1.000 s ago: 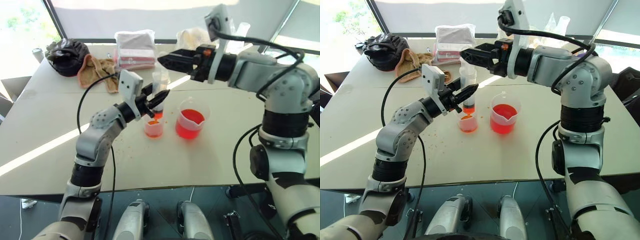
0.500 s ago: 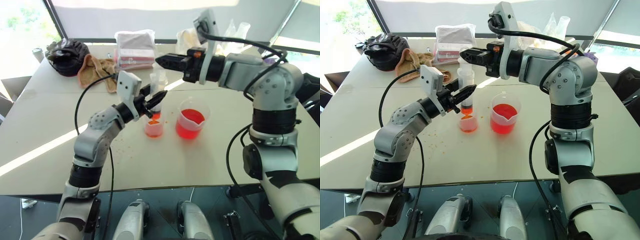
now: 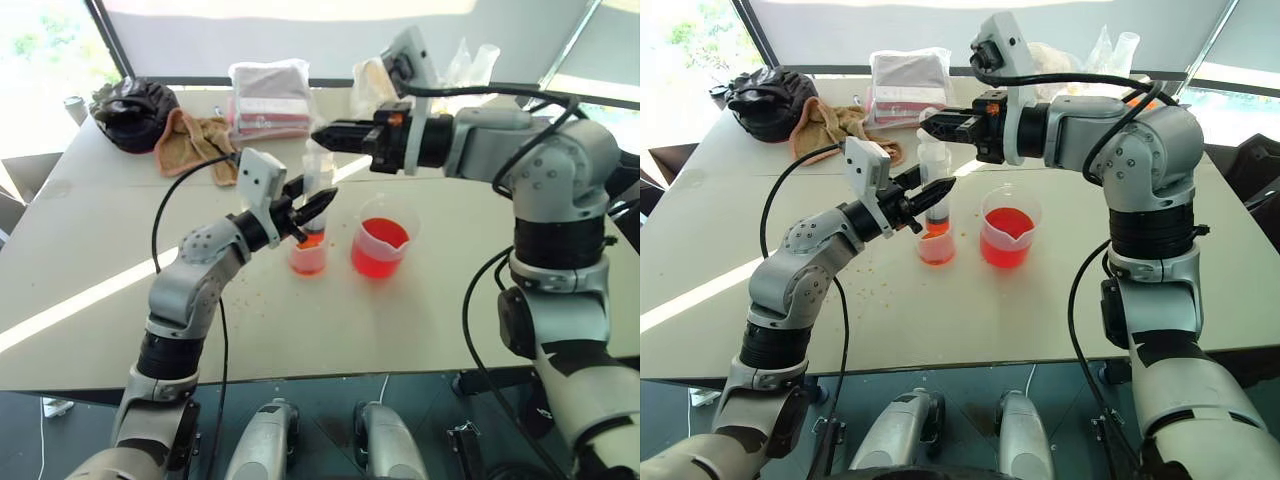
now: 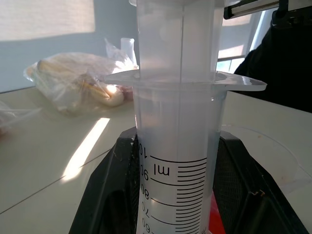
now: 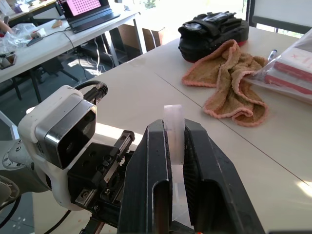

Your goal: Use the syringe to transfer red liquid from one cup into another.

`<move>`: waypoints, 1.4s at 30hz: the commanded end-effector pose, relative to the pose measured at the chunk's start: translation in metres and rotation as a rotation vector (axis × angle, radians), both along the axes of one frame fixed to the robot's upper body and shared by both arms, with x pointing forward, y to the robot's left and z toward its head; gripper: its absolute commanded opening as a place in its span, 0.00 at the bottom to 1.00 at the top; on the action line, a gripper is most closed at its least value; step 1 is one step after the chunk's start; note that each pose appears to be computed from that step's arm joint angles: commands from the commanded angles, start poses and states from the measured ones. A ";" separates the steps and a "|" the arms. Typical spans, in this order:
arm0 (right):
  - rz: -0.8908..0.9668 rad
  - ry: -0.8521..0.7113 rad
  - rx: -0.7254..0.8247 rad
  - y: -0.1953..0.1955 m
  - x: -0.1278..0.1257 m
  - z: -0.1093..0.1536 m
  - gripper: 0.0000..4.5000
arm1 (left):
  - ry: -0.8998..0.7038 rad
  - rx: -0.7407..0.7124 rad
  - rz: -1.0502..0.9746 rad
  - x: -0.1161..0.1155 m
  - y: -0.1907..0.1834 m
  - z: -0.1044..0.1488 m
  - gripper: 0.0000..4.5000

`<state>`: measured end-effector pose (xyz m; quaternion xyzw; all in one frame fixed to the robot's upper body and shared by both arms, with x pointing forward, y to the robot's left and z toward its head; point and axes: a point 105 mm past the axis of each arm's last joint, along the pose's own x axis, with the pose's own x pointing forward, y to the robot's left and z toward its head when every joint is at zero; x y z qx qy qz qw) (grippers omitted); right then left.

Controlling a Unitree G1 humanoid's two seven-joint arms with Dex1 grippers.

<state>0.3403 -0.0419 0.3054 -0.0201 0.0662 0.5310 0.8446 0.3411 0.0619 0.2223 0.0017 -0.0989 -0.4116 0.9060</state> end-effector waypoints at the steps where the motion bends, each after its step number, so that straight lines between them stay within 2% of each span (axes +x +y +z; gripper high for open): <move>1: 0.171 0.059 -0.068 0.024 -0.025 -0.019 0.00 | -0.097 -0.028 0.034 -0.002 0.006 0.028 0.33; 15: 0.181 0.126 -0.112 0.030 -0.026 -0.039 0.00 | -0.097 -0.027 0.043 -0.002 0.008 0.031 0.33; 23: 0.203 0.093 -0.150 0.030 -0.028 -0.045 0.00 | -0.105 -0.025 0.053 -0.001 0.012 0.034 0.33; 31: 0.199 0.040 -0.135 0.028 -0.026 -0.039 0.00 | -0.109 -0.026 0.064 -0.002 0.014 0.035 0.33; 37: 0.193 -0.005 -0.108 0.018 -0.022 -0.024 0.00 | -0.103 -0.005 0.078 -0.005 0.024 0.031 0.33; 38: 0.189 -0.008 -0.105 0.017 -0.021 -0.022 0.19 | -0.103 -0.006 0.079 -0.005 0.025 0.031 0.33; 40: 0.185 -0.013 -0.101 0.015 -0.020 -0.020 0.37 | -0.103 -0.009 0.082 -0.005 0.025 0.032 0.33; 42: 0.168 -0.026 -0.109 0.011 -0.018 -0.016 0.63 | -0.105 -0.016 0.087 -0.004 0.025 0.033 0.33</move>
